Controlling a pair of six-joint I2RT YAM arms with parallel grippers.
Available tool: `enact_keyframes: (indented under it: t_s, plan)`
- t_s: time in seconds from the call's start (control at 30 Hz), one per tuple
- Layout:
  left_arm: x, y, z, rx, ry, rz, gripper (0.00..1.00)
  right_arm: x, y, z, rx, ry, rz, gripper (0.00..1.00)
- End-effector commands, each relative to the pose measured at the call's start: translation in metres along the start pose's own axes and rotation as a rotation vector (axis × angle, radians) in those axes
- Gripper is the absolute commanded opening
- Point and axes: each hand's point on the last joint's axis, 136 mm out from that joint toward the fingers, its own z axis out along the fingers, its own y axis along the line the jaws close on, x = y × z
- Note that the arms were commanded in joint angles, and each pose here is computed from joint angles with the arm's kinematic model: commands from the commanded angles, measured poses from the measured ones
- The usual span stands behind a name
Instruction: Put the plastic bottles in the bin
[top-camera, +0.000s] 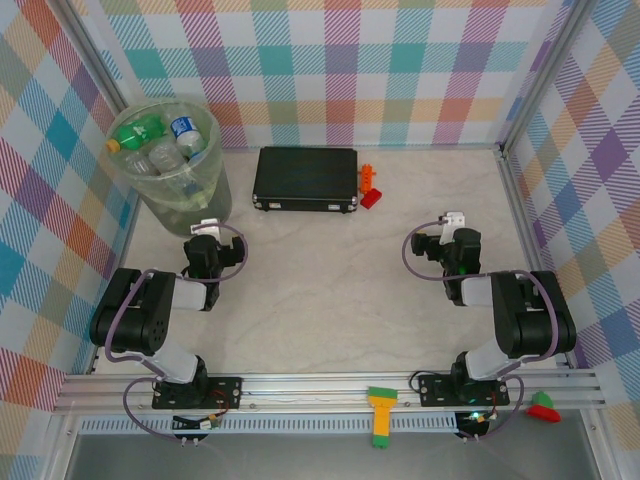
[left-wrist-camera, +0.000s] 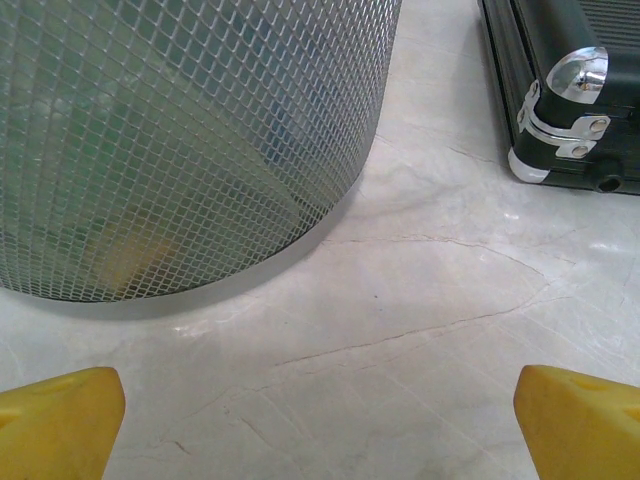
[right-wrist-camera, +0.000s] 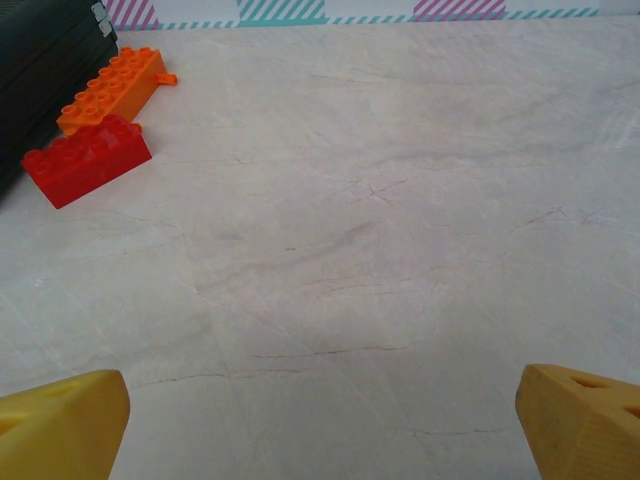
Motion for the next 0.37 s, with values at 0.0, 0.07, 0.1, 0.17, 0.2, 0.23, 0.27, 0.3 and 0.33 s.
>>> enact_keyframes:
  t_s: [0.0,0.07,0.1,0.17,0.2,0.23,0.27,0.3,0.33]
  plan:
    - [-0.0178,-0.0019,0.0006,0.016,-0.059,-0.01,1.0,-0.0106,0.0012,-0.0001,-0.018,-0.042,0.012,0.99]
    - [-0.018,-0.002,0.0006,0.016,-0.059,-0.009,0.99,-0.0107,0.0017,-0.0001,-0.02,-0.042,0.012,0.99]
    - [-0.0173,-0.0018,0.0004,0.016,-0.058,-0.009,0.99,-0.0108,0.0016,0.0,-0.02,-0.042,0.011,0.99]
    - [-0.0173,-0.0024,0.0007,0.017,-0.057,-0.008,0.99,-0.0103,0.0017,0.0001,-0.021,-0.039,0.012,0.99]
    - [-0.0171,-0.0025,0.0009,0.017,-0.055,-0.008,1.0,-0.0108,0.0017,0.0001,-0.021,-0.041,0.011,0.99]
    - [-0.0172,-0.0023,0.001,0.017,-0.056,-0.008,0.99,-0.0105,0.0017,0.0001,-0.021,-0.04,0.012,0.99]
    - [-0.0172,-0.0029,0.0007,0.018,-0.057,-0.007,0.99,-0.0105,0.0018,0.0001,-0.021,-0.04,0.011,0.99]
    - [-0.017,-0.0024,0.0008,0.017,-0.056,-0.008,0.99,-0.0105,0.0015,0.0001,-0.021,-0.04,0.014,0.99]
    - [-0.0173,-0.0024,0.0007,0.017,-0.057,-0.008,0.99,-0.0108,0.0012,0.0003,-0.021,-0.04,0.015,0.99]
